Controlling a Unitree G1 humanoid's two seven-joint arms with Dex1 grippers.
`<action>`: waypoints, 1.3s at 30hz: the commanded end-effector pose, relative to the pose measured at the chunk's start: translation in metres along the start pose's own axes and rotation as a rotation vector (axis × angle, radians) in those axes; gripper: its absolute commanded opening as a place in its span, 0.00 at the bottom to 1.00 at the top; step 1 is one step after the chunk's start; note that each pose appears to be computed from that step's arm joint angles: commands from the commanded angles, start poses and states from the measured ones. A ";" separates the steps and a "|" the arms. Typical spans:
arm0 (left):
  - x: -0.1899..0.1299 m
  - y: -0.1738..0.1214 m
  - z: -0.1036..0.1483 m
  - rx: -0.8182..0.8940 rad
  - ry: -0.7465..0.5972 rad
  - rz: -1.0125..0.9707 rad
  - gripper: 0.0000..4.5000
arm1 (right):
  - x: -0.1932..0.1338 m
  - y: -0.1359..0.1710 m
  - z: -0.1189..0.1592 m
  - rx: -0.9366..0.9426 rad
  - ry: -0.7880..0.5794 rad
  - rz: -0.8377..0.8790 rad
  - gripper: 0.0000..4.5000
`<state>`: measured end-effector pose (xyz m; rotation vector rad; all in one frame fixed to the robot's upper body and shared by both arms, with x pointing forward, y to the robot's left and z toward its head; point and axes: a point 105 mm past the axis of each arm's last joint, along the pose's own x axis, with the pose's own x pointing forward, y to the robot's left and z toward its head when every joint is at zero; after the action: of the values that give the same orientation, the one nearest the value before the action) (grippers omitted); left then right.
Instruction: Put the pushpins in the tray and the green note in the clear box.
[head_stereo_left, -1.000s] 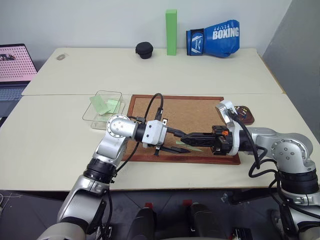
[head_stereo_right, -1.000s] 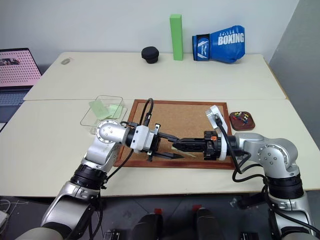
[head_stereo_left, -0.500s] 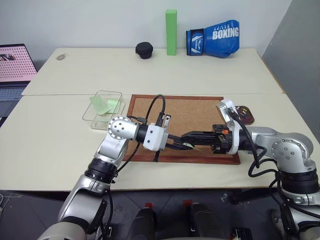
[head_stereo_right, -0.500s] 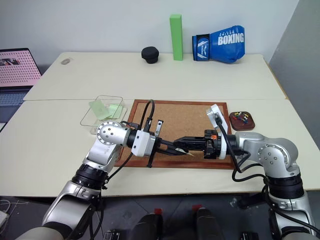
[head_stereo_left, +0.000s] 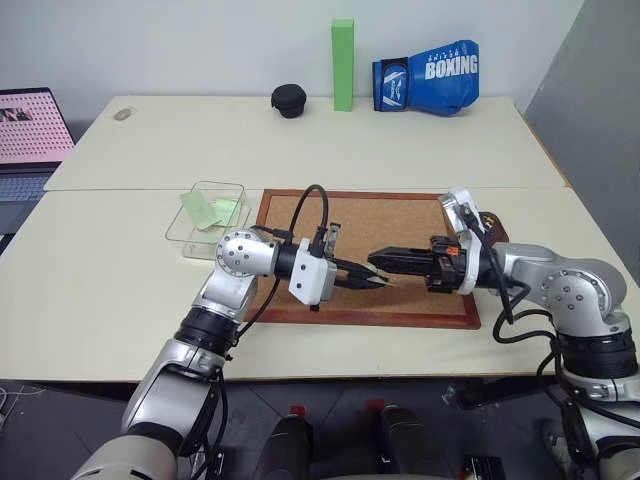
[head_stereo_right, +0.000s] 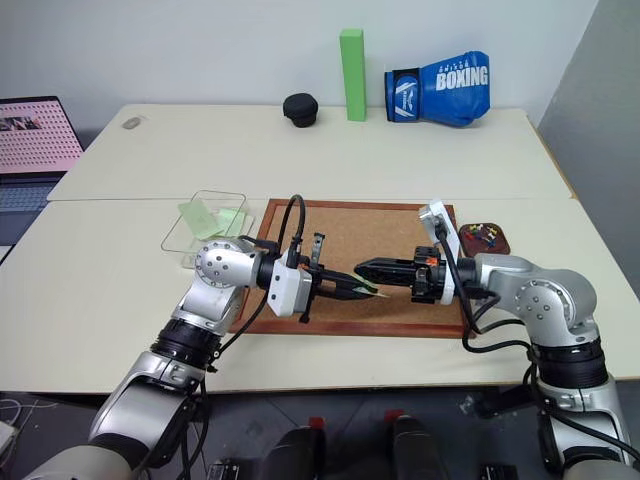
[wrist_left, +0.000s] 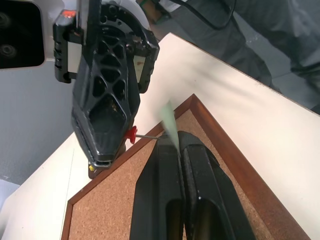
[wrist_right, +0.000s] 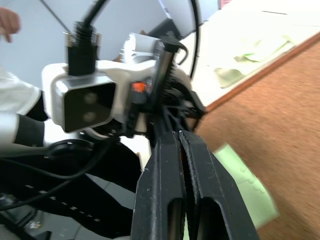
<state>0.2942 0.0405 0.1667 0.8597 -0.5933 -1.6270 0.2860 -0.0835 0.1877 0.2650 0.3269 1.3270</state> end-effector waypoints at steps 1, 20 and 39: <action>0.001 0.006 0.008 0.052 -0.017 0.004 0.01 | -0.004 0.003 0.012 -0.046 -0.031 0.002 0.00; 0.025 0.043 -0.003 -0.658 0.066 0.398 0.01 | -0.125 -0.132 0.023 -0.190 -0.287 -1.144 0.00; 0.045 0.040 -0.003 -0.768 0.122 0.480 0.00 | -0.147 -0.179 0.018 -0.155 -0.279 -1.289 0.23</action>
<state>0.3232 -0.0079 0.1729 0.2111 0.0079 -1.1780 0.4193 -0.2637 0.1257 0.0550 0.1784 0.0379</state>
